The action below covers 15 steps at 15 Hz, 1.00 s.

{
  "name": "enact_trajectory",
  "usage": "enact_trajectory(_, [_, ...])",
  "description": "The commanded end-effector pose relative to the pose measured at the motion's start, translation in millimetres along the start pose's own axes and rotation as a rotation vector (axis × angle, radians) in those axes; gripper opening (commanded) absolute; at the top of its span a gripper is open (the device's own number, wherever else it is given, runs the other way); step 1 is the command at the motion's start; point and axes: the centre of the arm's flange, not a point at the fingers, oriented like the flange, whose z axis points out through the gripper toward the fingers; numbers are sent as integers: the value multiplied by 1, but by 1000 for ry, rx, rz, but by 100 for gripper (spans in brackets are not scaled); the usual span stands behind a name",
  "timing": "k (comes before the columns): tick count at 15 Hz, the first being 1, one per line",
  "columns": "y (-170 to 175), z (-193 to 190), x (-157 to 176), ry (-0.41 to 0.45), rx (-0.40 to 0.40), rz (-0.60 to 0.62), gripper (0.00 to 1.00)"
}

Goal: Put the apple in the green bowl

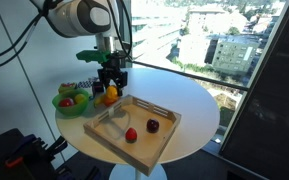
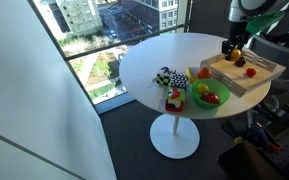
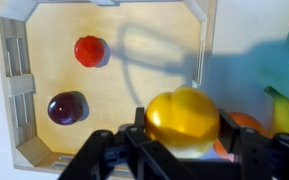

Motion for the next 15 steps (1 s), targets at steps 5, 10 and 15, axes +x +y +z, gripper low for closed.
enact_trajectory(5, [-38, -35, -52, 17, -6, -171, 44])
enact_trajectory(10, [-61, -45, -70, 23, -15, -256, 44])
enact_trajectory(15, [-92, -36, -77, 11, -25, -303, 44])
